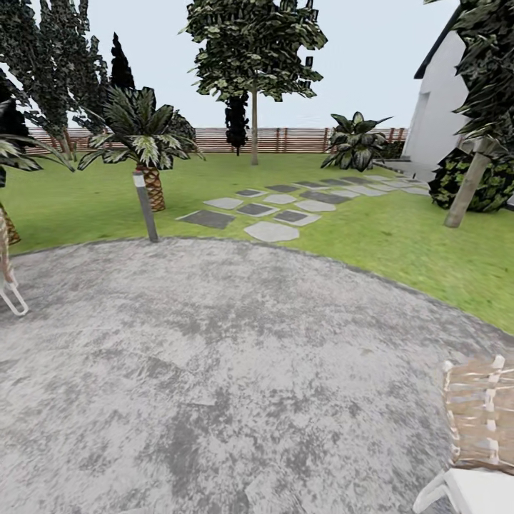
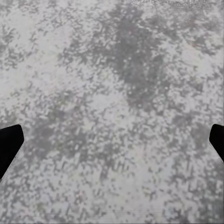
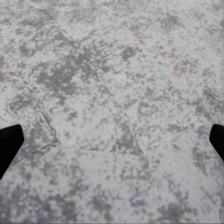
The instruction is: In the garden, pick up the pesticide atomizer on the floor and spray pesticide onto both trees until each tree trunk is fully covered.
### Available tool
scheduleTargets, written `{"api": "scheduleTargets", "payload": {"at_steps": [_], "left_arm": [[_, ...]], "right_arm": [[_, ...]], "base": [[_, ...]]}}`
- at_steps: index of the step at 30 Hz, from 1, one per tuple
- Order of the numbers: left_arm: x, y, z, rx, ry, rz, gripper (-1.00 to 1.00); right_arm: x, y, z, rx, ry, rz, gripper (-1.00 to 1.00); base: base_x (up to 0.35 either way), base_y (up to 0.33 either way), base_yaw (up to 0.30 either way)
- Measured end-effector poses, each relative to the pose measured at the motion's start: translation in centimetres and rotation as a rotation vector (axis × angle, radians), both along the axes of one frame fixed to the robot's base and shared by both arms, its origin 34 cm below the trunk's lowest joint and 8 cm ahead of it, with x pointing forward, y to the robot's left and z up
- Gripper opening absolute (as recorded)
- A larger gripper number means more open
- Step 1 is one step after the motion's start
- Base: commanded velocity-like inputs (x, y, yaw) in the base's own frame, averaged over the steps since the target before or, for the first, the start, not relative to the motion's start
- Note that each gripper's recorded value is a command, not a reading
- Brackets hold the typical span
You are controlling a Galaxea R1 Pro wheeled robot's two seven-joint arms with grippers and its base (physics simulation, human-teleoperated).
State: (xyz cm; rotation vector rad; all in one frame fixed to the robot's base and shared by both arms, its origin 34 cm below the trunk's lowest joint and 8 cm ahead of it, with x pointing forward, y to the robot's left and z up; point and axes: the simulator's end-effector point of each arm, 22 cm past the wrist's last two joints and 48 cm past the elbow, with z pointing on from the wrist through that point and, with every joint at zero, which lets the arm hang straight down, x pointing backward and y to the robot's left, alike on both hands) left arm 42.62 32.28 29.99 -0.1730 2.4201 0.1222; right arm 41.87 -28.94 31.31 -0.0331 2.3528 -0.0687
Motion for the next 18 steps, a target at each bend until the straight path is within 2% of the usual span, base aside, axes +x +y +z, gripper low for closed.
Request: {"api": "scheduleTargets", "payload": {"at_steps": [18], "left_arm": [[-0.01,-0.07,-0.02,-0.001,0.0,0.0,1.0]], "right_arm": [[0.0,0.06,0.0,0.001,0.0,0.0,1.0]], "base": [[0.34,0.0,0.002]]}}
